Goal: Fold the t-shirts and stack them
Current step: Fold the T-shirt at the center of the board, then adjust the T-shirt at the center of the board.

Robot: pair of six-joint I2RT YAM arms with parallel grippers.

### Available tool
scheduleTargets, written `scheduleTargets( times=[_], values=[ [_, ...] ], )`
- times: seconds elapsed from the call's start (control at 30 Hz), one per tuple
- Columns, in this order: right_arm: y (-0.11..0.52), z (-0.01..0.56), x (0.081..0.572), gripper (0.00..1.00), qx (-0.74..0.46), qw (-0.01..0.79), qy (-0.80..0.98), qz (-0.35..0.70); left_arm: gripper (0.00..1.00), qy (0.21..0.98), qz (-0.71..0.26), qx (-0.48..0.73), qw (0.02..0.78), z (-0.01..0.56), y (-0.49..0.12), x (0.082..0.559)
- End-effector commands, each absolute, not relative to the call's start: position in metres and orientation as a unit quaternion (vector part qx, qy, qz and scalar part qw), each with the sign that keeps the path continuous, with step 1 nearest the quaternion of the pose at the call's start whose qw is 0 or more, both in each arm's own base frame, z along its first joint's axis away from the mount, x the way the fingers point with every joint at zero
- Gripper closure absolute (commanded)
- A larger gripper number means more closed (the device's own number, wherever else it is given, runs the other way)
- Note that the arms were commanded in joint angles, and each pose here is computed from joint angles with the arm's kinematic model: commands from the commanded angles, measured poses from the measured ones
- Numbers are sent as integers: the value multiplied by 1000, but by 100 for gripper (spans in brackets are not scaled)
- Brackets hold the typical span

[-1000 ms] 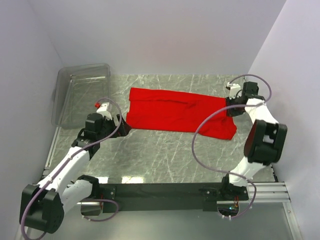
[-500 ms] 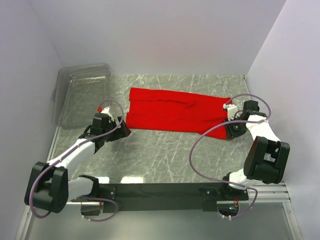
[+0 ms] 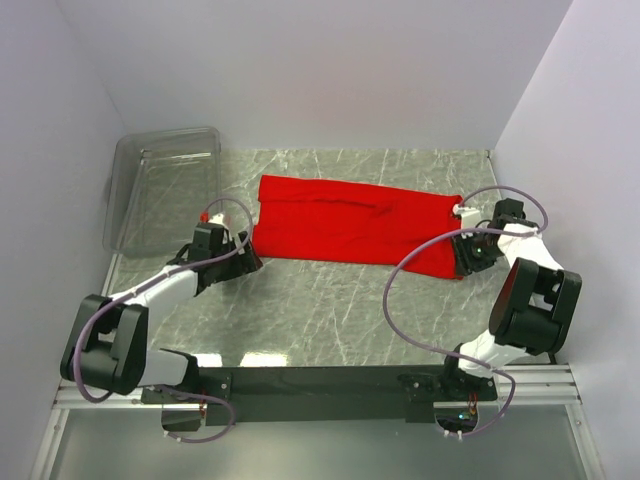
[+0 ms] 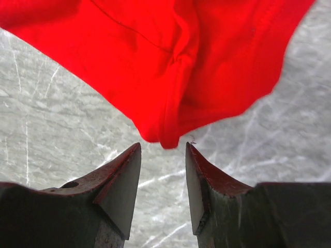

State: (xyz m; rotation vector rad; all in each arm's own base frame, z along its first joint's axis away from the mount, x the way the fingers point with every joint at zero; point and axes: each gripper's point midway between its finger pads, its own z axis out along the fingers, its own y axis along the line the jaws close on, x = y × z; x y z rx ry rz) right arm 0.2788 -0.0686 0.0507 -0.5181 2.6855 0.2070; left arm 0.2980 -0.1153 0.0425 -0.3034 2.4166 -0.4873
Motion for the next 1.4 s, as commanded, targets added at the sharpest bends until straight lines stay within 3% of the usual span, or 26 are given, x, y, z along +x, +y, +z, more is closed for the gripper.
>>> scheduleTargets(
  times=[0.0, 0.57, 0.8, 1.03, 1.23, 1.37],
  values=[
    [-66, 57, 292, 53, -183, 216, 955, 91, 12, 908, -180, -109, 362, 61, -115, 325],
    [-63, 52, 293, 56, -194, 214, 952, 106, 33, 907, -182, -139, 354, 56, -125, 368],
    [-63, 53, 294, 56, -192, 220, 950, 108, 58, 913, -189, -121, 340, 50, -133, 374],
    [-64, 55, 294, 56, -187, 223, 951, 108, 66, 924, -178, -113, 318, 39, -131, 363],
    [-64, 54, 293, 56, -188, 221, 951, 110, 97, 926, -167, -106, 321, 36, -128, 364],
    [-65, 55, 294, 56, -187, 224, 950, 109, 99, 925, -163, -102, 327, 39, -126, 365]
  ],
)
